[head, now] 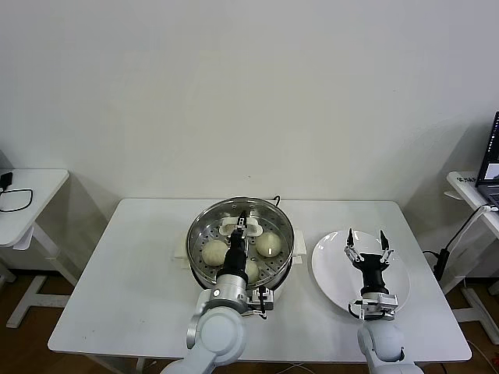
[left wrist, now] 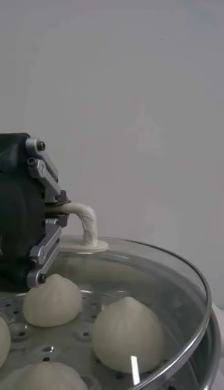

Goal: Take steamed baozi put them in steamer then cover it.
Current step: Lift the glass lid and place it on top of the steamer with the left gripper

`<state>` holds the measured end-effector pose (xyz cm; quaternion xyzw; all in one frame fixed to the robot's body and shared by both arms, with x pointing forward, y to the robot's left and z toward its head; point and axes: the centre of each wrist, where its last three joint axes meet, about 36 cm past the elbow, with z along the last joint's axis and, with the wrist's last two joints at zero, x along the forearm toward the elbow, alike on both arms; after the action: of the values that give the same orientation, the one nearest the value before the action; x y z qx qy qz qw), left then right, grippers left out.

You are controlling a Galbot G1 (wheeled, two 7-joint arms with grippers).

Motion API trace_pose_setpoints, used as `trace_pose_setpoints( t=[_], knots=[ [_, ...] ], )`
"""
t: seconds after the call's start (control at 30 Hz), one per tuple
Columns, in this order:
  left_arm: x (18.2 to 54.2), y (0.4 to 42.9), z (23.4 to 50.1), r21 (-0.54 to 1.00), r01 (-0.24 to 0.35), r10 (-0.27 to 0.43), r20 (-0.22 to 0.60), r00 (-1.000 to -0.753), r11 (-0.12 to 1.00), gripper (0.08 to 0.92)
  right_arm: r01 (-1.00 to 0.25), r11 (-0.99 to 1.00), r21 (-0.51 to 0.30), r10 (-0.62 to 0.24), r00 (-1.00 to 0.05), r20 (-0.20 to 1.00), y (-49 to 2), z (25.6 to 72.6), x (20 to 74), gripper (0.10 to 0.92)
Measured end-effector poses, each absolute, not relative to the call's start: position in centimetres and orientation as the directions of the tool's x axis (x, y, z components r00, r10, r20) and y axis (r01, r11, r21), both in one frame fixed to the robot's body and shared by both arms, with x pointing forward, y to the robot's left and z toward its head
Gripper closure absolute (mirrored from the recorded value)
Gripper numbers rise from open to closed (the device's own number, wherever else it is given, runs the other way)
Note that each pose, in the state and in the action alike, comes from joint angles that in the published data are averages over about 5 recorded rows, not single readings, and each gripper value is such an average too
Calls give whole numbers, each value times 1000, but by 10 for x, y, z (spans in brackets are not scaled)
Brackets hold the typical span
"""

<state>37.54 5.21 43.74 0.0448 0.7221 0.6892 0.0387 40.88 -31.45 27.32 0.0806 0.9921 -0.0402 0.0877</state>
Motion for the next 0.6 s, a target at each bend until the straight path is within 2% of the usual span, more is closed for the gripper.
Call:
trace_pose_setpoints(
  t=[0.6],
  knots=[
    [380,49,427,1000,13,117,13,-993,2,811,170,983,-68,155,-971,-180,-316,273,409,200]
  ],
)
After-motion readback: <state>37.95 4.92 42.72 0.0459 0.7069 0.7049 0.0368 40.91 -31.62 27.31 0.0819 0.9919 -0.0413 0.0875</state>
